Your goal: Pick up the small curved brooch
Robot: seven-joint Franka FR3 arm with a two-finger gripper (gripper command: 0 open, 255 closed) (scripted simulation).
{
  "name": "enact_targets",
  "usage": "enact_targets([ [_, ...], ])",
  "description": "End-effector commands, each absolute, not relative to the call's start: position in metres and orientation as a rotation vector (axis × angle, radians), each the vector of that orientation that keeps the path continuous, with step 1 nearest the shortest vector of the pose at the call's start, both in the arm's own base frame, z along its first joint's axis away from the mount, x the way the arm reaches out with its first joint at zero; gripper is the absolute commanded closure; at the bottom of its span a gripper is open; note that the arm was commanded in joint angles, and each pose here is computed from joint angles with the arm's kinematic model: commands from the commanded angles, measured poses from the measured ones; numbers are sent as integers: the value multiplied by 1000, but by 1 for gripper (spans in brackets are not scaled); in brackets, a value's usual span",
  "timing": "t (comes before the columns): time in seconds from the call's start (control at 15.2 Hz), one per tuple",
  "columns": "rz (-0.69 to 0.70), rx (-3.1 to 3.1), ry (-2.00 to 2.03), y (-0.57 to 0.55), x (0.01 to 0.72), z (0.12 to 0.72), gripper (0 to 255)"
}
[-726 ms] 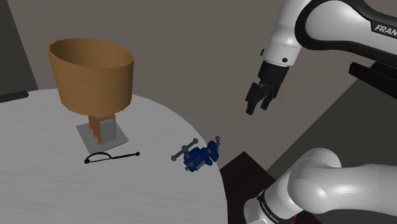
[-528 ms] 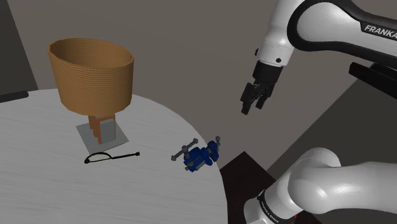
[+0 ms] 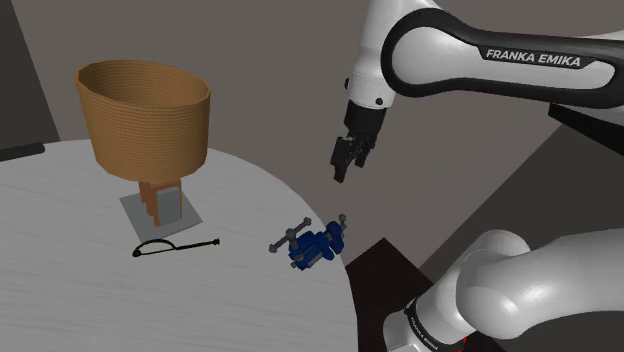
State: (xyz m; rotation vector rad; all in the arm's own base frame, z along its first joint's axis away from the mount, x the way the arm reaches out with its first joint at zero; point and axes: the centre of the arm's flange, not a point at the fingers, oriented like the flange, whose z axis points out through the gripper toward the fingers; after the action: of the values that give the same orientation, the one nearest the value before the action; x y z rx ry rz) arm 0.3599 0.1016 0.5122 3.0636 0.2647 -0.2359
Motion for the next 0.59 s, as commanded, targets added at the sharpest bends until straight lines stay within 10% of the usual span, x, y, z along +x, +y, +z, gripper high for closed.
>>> enact_targets([
  [0.0,-222,3041,353,121,378,502,0],
  [0.53,-173,2925,679,206,431,460,0],
])
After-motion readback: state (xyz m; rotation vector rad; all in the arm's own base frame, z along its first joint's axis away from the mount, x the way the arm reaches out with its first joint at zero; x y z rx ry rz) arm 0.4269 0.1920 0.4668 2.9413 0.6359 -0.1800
